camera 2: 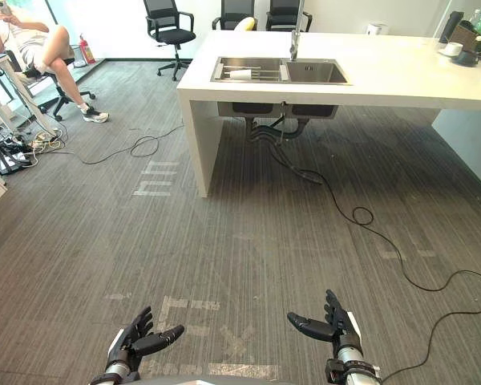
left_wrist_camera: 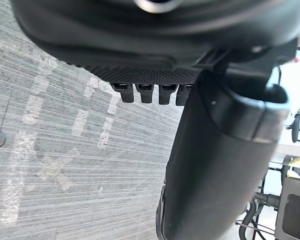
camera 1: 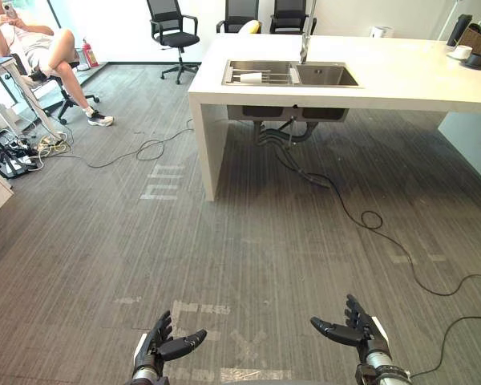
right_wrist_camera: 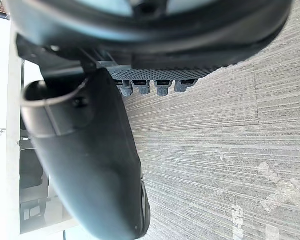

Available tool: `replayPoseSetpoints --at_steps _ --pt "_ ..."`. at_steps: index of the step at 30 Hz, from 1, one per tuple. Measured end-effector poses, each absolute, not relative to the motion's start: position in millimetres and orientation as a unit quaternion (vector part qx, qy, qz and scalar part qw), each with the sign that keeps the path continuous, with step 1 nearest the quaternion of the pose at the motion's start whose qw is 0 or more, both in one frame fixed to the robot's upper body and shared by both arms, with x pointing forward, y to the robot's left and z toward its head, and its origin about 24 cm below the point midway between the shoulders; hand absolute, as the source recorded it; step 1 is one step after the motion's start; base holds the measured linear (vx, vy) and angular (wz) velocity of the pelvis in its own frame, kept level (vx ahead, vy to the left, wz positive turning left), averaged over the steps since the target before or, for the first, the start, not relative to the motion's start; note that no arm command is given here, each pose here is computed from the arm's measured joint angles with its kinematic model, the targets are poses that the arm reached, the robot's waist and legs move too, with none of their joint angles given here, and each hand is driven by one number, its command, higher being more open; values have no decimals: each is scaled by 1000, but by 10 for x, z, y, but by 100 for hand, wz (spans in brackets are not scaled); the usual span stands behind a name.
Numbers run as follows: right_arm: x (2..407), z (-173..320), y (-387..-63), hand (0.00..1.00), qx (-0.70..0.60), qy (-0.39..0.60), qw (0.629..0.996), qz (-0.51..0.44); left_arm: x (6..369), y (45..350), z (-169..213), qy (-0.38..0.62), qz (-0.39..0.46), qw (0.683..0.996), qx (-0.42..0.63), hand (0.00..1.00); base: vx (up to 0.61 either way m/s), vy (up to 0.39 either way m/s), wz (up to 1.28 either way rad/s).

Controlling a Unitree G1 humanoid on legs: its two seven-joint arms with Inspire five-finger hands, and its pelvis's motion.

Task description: Walk over to the sink, pick up the cup, carry it to the dishwasher, place the cup inside the dishwasher, then close the dishwasher door

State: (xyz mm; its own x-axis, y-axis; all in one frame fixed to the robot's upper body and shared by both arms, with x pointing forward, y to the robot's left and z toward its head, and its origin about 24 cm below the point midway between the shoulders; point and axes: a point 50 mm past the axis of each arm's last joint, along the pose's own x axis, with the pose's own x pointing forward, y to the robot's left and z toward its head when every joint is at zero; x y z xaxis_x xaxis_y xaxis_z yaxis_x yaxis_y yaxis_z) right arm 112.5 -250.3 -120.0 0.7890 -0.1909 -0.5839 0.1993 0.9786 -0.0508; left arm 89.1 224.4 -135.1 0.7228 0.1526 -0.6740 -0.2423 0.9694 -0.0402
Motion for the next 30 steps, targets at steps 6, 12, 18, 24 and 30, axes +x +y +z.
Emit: replayPoseSetpoints --at_steps 6,12,18,24,30 --pt "1126 -1202 -2494 100 9 307 946 -103 880 2233 -1352 356 99 927 -65 100 0 0 -1" --pt "1149 -1170 -2497 100 12 293 950 -106 873 2221 -1340 348 97 930 -65 100 -10 6 -11" --pt "1075 -1140 -2532 100 7 287 951 -115 856 2197 -1302 333 95 936 -69 100 -11 34 -9" --pt "1066 -1140 -2509 100 17 282 953 -112 891 2276 -1244 317 99 941 -62 100 117 -16 8" --pt "967 -1144 -2488 100 23 281 955 -96 937 2387 -1189 308 96 946 -44 100 353 -218 27"
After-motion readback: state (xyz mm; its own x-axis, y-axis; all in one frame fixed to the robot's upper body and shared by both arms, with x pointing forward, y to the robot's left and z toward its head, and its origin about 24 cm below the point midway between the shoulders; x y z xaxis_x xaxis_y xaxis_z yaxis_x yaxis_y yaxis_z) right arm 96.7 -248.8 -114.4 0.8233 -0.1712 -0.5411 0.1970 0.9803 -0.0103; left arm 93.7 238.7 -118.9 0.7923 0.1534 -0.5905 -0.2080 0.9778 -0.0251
